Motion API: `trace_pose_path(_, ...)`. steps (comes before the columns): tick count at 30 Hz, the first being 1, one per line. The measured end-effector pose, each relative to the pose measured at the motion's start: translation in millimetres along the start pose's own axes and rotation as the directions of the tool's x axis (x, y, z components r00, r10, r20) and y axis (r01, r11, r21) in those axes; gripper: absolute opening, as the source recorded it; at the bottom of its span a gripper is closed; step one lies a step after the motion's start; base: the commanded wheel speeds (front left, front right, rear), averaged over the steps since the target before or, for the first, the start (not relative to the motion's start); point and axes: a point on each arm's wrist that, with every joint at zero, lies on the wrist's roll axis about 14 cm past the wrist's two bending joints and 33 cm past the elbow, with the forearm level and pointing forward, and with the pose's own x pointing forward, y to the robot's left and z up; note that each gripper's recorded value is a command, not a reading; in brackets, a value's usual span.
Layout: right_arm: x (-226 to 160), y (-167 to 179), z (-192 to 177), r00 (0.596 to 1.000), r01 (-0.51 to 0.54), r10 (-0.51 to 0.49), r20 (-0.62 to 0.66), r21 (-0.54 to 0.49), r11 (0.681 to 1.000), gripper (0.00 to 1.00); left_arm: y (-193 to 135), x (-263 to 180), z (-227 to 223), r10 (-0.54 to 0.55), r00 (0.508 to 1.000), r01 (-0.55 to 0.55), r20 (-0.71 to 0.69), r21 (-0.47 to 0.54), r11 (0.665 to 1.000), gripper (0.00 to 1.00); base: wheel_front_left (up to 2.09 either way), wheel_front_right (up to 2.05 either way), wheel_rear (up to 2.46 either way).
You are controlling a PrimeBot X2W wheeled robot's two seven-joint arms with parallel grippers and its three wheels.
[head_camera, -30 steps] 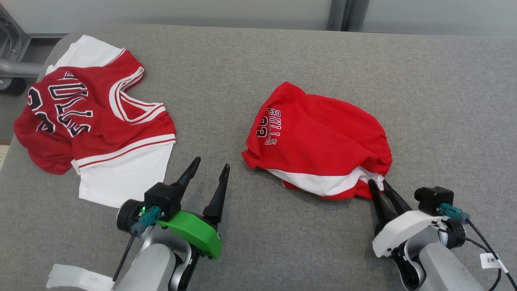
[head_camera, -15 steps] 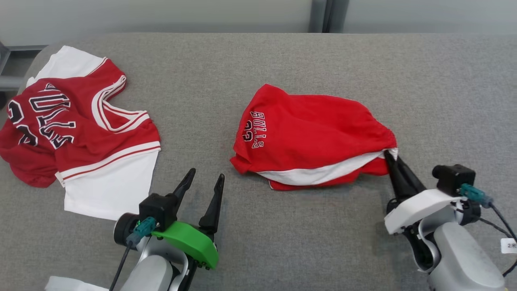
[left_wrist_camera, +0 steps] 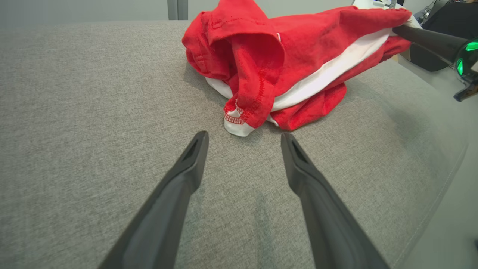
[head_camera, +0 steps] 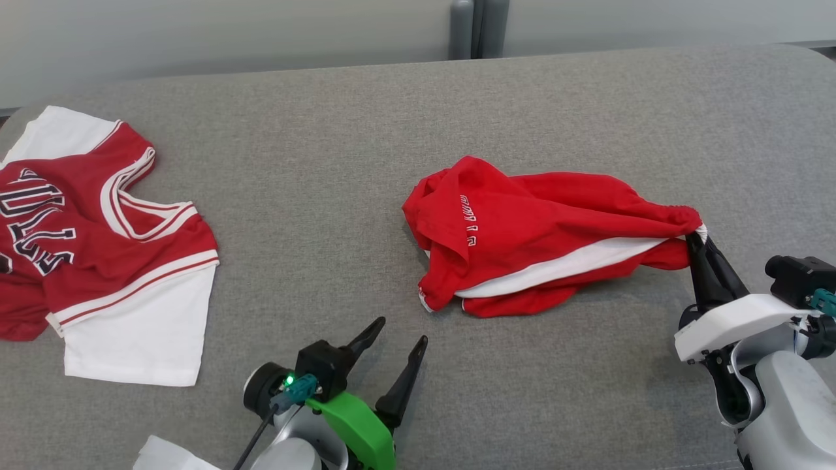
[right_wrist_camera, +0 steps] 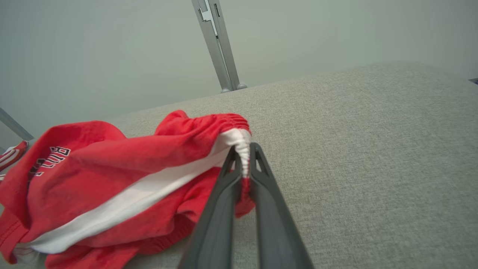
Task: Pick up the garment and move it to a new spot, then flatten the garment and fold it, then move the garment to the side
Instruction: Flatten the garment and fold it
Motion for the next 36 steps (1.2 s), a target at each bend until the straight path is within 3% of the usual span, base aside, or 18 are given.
trace_pose_path(12,-9.8,5.7,-11.7,1.0,0.015,-0.014,-0.021,0.064,0.998,0.0,-8.3,26.0,-13.5,-0.063,0.995,0.07,-0.071,0.102,0.992,1.0,0.0,0.0,0.0)
trace_pose_path(30,-20.8,-15.8,-9.7,0.997,0.081,-0.08,-0.017,0.078,0.994,0.0,-24.3,50.9,-28.6,-0.121,0.985,0.145,-0.122,0.212,0.967,1.0,0.0,0.0,0.0)
trace_pose_path(32,-21.3,-17.1,-9.1,0.996,0.084,-0.083,-0.015,0.078,0.993,0.0,-29.7,50.5,-30.7,-0.139,0.982,0.165,-0.129,0.225,0.96,0.73,0.0,0.0,0.0)
trace_pose_path(33,-21.4,-17.3,-9.0,0.996,0.085,-0.084,-0.015,0.08,0.993,0.0,-31.2,50.9,-30.4,-0.143,0.981,0.17,-0.129,0.233,0.957,0.36,0.0,0.0,0.0)
trace_pose_path(35,-21.4,-17.5,-8.7,0.996,0.087,-0.086,-0.014,0.086,0.993,0.0,-32.9,52.4,-28.4,-0.149,0.981,0.176,-0.125,0.24,0.955,0.21,0.0,0.0,0.0)
trace_pose_path(36,-21.3,-17.3,-8.6,0.996,0.086,-0.085,-0.013,0.087,0.992,0.0,-33.4,52.9,-27.8,-0.151,0.981,0.179,-0.125,0.249,0.952,0.18,0.0,0.0,0.0)
